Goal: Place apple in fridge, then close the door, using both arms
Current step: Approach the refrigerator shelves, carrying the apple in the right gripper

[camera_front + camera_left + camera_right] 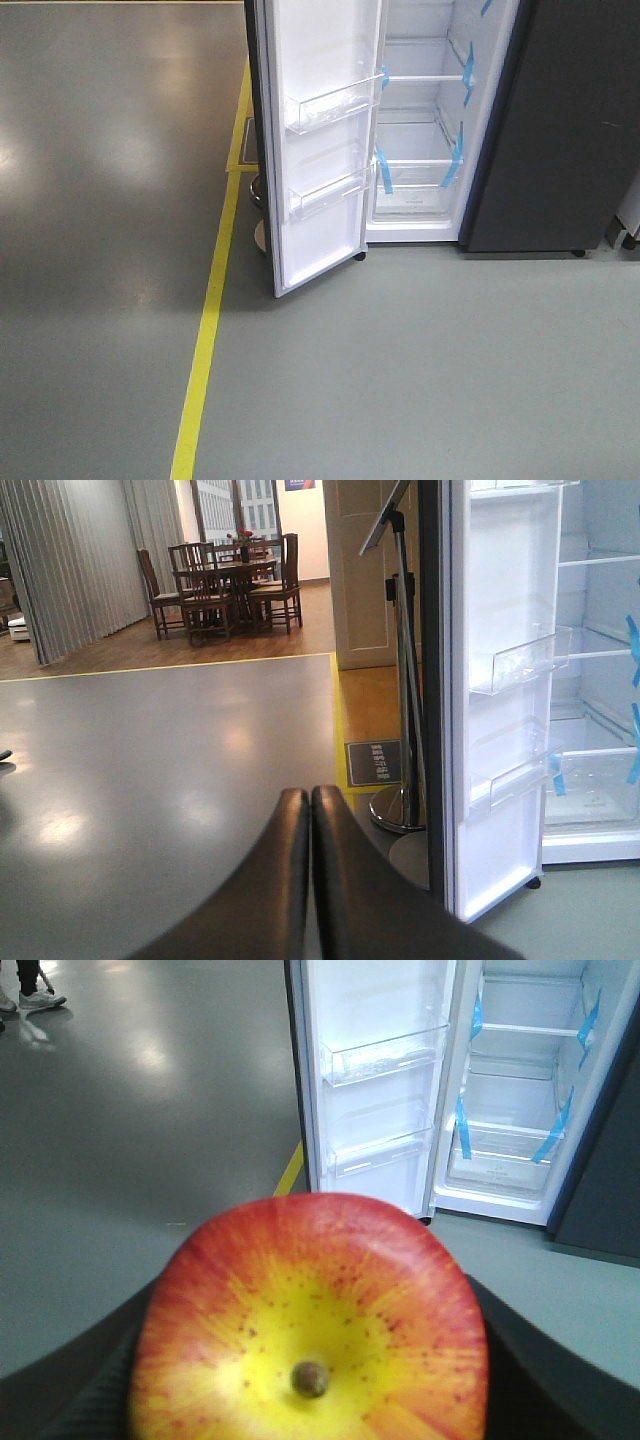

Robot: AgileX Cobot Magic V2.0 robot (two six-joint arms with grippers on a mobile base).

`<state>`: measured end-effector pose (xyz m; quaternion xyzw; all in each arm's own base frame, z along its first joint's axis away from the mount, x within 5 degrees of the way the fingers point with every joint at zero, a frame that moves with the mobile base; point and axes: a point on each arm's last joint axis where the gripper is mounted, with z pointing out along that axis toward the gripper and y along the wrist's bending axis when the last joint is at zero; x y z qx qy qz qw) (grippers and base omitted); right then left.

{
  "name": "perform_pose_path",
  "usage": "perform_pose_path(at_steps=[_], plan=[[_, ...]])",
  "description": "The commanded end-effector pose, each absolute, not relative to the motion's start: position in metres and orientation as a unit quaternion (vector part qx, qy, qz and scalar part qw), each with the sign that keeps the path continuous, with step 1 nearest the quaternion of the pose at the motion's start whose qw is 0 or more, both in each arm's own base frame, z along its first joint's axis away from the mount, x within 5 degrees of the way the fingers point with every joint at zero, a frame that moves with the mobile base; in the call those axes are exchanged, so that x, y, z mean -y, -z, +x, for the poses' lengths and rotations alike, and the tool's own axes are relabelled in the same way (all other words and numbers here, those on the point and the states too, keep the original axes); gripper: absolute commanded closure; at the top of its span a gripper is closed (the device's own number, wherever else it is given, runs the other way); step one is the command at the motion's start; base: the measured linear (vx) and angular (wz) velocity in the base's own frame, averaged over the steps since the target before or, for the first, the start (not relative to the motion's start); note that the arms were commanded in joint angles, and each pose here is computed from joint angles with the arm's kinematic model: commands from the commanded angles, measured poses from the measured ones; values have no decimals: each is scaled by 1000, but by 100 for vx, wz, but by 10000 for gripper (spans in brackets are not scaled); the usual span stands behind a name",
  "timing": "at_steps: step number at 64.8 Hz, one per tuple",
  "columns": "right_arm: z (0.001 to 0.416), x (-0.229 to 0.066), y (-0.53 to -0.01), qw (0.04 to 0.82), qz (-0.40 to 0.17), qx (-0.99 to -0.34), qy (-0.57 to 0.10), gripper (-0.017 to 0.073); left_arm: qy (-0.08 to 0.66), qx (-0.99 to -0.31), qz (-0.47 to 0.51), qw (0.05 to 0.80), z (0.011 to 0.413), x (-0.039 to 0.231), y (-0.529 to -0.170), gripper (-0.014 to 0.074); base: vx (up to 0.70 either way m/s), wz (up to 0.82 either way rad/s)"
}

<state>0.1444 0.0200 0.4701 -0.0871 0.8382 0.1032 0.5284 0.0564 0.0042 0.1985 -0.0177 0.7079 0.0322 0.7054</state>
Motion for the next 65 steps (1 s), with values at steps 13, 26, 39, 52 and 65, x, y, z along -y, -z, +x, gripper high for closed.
perform_pose_path(at_steps=[13, 26, 39, 52, 65], plan=[[142, -20, -485, 575, -79, -808, -104, 517, -24, -687, -18, 726, 56, -3, -196, 599, 10, 0], [142, -20, -485, 575, -79, -808, -104, 517, -24, -687, -18, 726, 56, -3, -196, 599, 9, -1], [142, -20, -485, 575, -79, -808, -104, 517, -24, -687, -18, 726, 56, -3, -196, 599, 9, -1], [142, -20, -485, 575, -79, -808, -104, 517, -24, -687, -18, 726, 56, -3, -196, 599, 8, 0], [142, -20, -485, 575, -79, -808, -104, 517, -24, -687, -18, 726, 56, -3, -196, 599, 7, 1]])
